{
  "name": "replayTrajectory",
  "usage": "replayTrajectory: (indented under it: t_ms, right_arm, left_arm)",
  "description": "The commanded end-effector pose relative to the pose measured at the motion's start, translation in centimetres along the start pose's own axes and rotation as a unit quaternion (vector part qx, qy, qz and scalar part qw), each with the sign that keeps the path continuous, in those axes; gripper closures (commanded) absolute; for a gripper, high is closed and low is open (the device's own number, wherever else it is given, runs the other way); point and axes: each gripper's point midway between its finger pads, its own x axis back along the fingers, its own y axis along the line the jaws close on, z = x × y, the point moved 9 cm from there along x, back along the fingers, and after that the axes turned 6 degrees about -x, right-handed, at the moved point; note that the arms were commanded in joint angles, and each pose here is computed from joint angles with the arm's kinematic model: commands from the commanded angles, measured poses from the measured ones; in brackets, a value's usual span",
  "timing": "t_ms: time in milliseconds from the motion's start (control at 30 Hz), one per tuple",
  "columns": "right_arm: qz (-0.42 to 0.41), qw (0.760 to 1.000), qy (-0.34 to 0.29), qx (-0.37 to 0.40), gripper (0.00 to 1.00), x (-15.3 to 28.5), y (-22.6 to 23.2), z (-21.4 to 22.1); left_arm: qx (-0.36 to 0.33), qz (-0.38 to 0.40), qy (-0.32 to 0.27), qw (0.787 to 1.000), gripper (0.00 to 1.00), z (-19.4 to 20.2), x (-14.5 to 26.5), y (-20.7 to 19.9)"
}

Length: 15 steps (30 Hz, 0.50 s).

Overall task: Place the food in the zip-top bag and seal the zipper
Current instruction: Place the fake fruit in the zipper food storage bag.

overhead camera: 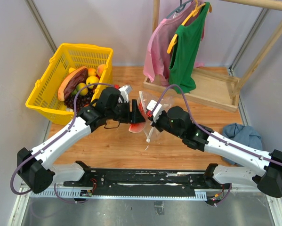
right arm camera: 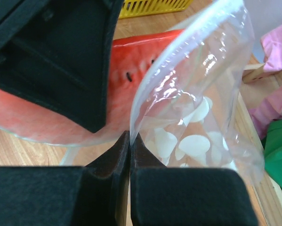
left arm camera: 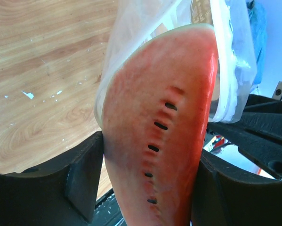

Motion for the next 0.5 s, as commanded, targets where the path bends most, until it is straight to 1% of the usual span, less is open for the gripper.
replayTrajectory:
  t_ms: [0,133,200,267,367,400,467]
  right_arm:
    - [-0.047,0.999,-0.023,0.005,0.99,0.0,0.9,-1.8]
    - [-0.061,0.998,-0.028,-0.003,0.99,-0.1,1.3,-1.6]
    - [-0.064,0.997,-0.030,-0.003,0.99,-0.1,1.3,-1.5]
    - [-0.064,0.997,-0.032,0.001,0.99,0.0,1.3,-1.6]
    - [-0.061,0.998,-0.032,0.008,0.99,0.2,1.2,-1.5]
    - [-0.062,0.997,-0.033,0.009,0.99,0.2,1.2,-1.4]
    - [-0.068,0.997,-0.035,0.009,0.99,0.2,1.3,-1.4]
  left_arm:
    - [0.006,0.020,-0.029,0.999,0.74,-0.6,0.2,-0.7]
    - [0.021,0.019,-0.031,0.999,0.66,-0.4,-0.1,-0.6]
    - [0.021,0.024,-0.029,0.999,0.65,-0.3,-0.2,-0.6]
    - [0.016,0.027,-0.013,0.999,0.65,0.0,-0.4,-0.5]
    - [0.013,0.009,0.011,1.000,0.64,0.5,-0.7,0.0]
    - [0.013,0.004,0.013,1.000,0.63,0.5,-0.7,0.1]
    - [0.009,0.019,0.006,1.000,0.62,0.4,-0.6,-0.2]
